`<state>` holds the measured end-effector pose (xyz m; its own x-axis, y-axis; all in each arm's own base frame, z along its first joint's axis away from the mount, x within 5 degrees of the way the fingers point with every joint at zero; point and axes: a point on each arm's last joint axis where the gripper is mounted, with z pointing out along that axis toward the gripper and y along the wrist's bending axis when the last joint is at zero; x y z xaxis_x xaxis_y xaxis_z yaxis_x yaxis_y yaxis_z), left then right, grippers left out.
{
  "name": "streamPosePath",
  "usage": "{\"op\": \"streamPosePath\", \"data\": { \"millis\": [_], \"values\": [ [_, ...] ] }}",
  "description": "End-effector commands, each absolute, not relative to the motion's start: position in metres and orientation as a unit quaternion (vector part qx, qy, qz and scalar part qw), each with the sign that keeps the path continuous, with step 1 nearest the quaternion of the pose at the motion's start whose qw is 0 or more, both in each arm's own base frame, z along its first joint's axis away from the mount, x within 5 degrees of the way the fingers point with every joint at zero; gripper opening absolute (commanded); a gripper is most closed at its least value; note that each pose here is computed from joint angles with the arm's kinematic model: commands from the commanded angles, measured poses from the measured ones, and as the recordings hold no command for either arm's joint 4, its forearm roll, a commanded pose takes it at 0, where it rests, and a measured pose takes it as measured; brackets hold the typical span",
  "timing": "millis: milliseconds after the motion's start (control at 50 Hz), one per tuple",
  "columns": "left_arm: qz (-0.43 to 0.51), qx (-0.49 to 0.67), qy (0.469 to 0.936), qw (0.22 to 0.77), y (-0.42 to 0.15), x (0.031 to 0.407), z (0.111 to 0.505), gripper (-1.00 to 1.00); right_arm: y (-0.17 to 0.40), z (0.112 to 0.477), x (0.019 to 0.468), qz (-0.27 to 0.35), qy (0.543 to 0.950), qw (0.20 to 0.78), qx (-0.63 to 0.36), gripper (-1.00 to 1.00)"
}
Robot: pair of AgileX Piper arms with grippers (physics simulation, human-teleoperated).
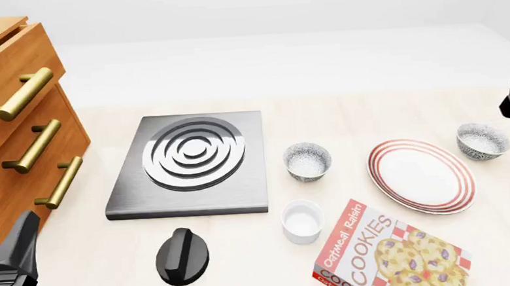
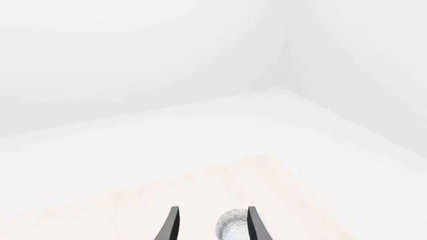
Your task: Pick the akita bowl next to the plate and place it on the plate.
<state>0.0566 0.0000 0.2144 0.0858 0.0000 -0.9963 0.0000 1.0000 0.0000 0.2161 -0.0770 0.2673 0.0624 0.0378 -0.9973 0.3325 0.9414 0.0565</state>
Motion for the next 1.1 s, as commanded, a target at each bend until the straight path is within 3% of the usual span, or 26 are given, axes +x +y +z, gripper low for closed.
{"op": "streamPosePath", "data": {
  "millis": [20, 1100],
  "values": [
    [0.000, 0.000, 0.676, 0.737, 0.000, 0.057, 0.214, 1.00, -0.083, 0.267, 0.218, -0.107, 0.676, 0.714, 0.147, 1.00],
    [0.000, 0.000, 0.676, 0.737, 0.000, 0.057, 0.214, 1.00, -0.107, 0.260, 0.228, -0.121, 0.676, 0.703, 0.186, 1.00]
  ]
}}
